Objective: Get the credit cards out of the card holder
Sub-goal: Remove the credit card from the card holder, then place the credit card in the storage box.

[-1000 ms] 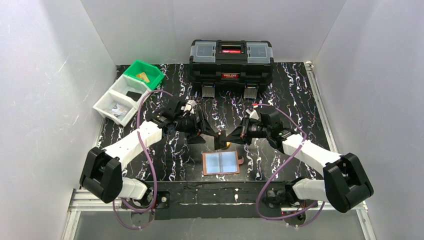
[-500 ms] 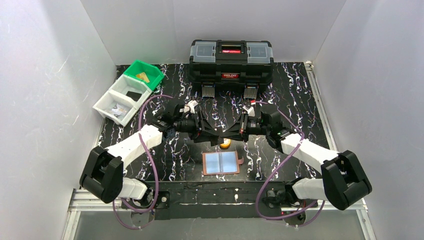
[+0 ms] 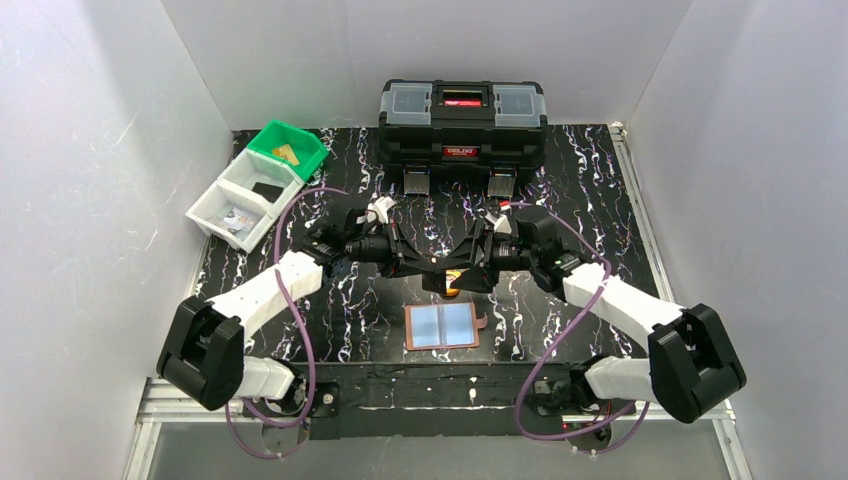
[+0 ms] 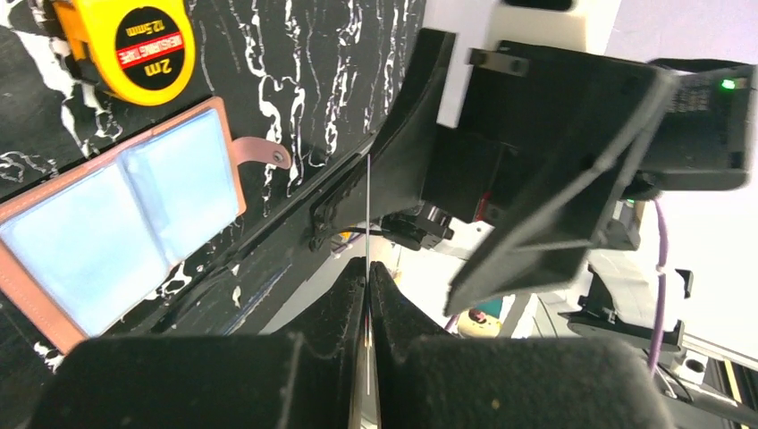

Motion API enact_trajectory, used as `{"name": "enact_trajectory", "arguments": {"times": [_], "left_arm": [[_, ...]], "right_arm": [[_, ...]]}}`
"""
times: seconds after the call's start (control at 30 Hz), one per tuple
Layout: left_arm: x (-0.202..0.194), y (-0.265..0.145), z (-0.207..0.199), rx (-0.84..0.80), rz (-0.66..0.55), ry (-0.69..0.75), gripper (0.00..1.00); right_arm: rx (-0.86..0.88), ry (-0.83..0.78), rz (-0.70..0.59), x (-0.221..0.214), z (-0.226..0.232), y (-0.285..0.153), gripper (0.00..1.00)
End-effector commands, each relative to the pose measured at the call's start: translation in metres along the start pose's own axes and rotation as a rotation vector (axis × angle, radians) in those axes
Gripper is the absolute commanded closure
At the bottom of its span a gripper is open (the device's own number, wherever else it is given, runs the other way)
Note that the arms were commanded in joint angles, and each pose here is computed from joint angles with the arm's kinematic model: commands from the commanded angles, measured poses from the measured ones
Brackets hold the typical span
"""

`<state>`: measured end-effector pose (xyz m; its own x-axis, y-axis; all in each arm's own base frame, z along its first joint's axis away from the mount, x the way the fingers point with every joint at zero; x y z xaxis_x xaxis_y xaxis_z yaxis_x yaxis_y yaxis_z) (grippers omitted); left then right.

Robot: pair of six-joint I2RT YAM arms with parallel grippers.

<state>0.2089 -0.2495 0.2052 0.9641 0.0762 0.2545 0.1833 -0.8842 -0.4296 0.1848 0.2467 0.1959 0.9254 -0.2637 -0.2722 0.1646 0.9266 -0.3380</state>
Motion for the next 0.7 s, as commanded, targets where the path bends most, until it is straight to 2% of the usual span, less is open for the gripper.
{"name": "enact_trajectory", "arguments": {"times": [0.0, 0.07, 0.23, 0.4, 0.67], "left_arm": [[-0.008, -0.012, -0.001, 0.055, -0.004, 0.033, 1.00], [-0.006, -0.018, 0.000, 0.111, -0.019, 0.056, 1.00], [0.002, -0.047, 0.008, 0.276, -0.090, 0.073, 1.00], [0.019, -0.092, 0.021, 0.521, -0.174, 0.070, 1.00], [0.078, -0.146, 0.039, 0.742, -0.346, -0.016, 1.00]], "right_arm": [[-0.083, -0.109, -0.091, -0.001, 0.014, -0.012, 0.07], [-0.130, -0.134, -0.131, 0.001, 0.011, -0.018, 0.02], [-0.243, -0.174, -0.210, 0.006, -0.003, -0.028, 0.02], [-0.352, -0.234, -0.296, 0.014, -0.019, -0.039, 0.02], [-0.431, -0.331, -0.373, 0.026, -0.026, -0.051, 0.02]]}}
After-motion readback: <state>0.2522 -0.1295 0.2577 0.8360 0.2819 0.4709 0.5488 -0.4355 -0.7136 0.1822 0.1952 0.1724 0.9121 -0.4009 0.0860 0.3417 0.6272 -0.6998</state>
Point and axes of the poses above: each gripper's point midway between its finger pads, its own y axis out along the fingers, its own z axis along the line the jaws close on, x = y × z, the point moved 5 cm from there along -y, back along the fingers, and after that the axes turned 15 degrees about y, right-handed, at the moved point
